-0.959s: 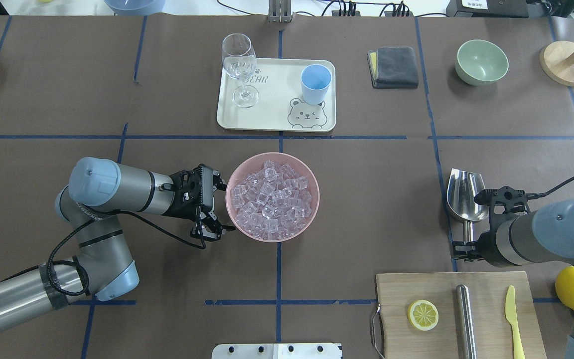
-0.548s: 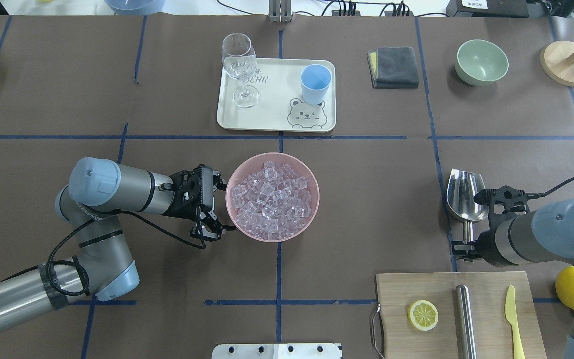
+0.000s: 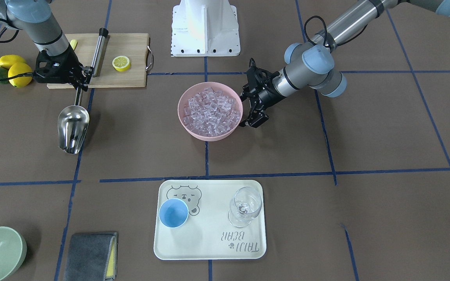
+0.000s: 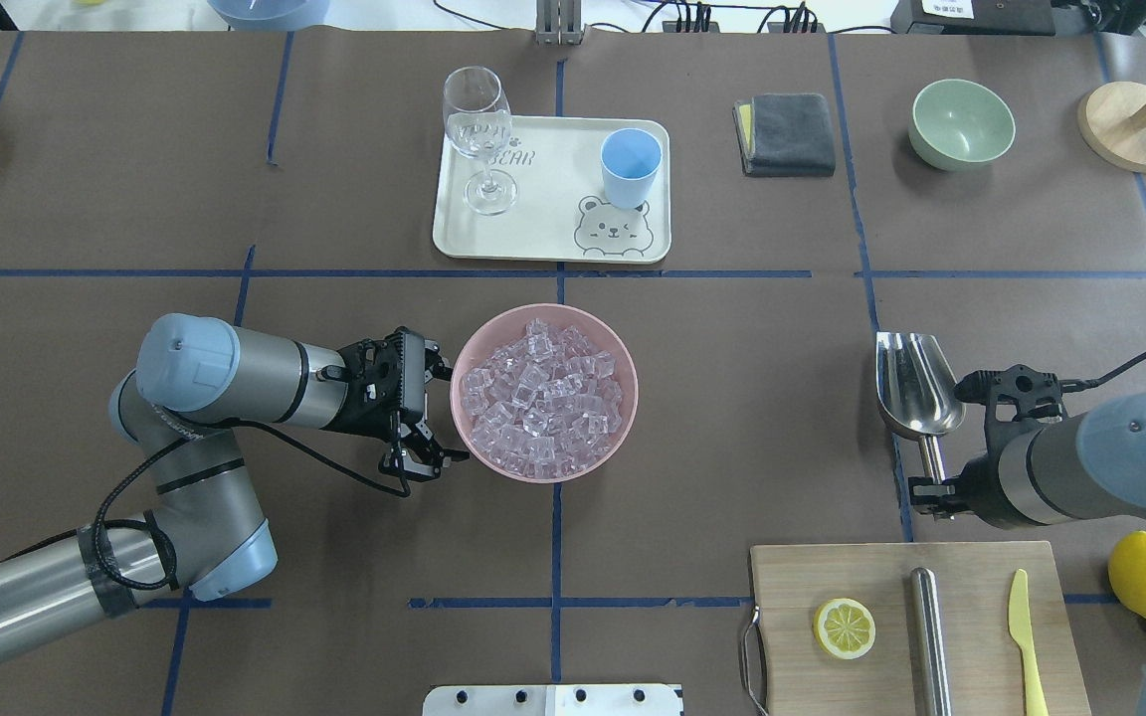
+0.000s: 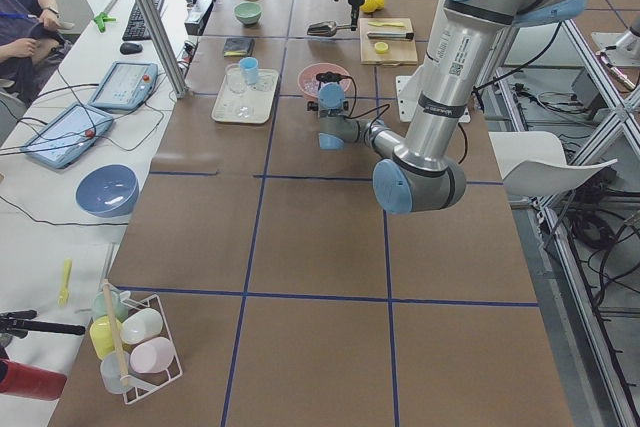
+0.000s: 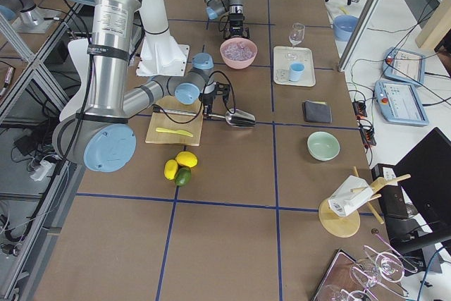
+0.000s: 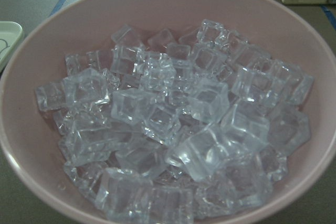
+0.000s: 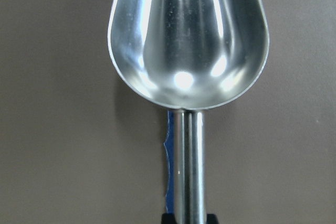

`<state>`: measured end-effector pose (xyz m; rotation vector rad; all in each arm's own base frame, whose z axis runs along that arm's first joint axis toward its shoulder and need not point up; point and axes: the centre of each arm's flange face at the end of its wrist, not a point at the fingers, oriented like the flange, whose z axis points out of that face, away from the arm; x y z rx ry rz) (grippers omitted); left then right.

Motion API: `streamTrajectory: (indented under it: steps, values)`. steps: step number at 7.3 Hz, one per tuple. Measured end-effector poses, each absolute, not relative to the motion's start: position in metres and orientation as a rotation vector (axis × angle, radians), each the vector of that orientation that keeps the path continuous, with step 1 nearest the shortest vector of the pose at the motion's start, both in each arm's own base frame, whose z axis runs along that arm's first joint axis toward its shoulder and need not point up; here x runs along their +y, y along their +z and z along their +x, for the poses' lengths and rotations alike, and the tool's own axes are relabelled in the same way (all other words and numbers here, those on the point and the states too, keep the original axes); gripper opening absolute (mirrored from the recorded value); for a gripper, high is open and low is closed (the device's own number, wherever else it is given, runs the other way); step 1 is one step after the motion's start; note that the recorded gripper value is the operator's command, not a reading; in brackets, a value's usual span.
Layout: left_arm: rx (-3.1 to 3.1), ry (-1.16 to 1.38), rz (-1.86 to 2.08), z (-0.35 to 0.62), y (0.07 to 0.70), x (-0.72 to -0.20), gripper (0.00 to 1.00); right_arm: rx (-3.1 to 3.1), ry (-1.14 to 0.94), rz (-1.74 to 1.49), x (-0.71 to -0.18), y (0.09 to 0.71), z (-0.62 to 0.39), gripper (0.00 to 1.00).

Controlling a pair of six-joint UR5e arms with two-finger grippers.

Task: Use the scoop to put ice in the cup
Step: 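Lift the scoop with the right gripper and swing it toward the bowl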

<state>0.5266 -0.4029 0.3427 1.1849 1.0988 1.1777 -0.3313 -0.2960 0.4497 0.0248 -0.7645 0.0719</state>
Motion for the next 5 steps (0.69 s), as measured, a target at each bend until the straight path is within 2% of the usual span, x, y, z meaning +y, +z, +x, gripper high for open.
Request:
streamTrajectory:
  steps: [3, 5]
  values:
    - [1.101, 1.175, 1.185, 0.527, 0.342, -0.403, 1.00, -0.813, 0.013, 0.077, -0.302, 0.416, -0.311, 0.00]
    - [1.103, 1.173, 1.185, 0.526, 0.341, -0.403, 1.00, -0.802, -0.210, 0.200, -0.310, 0.402, -0.300, 0.00]
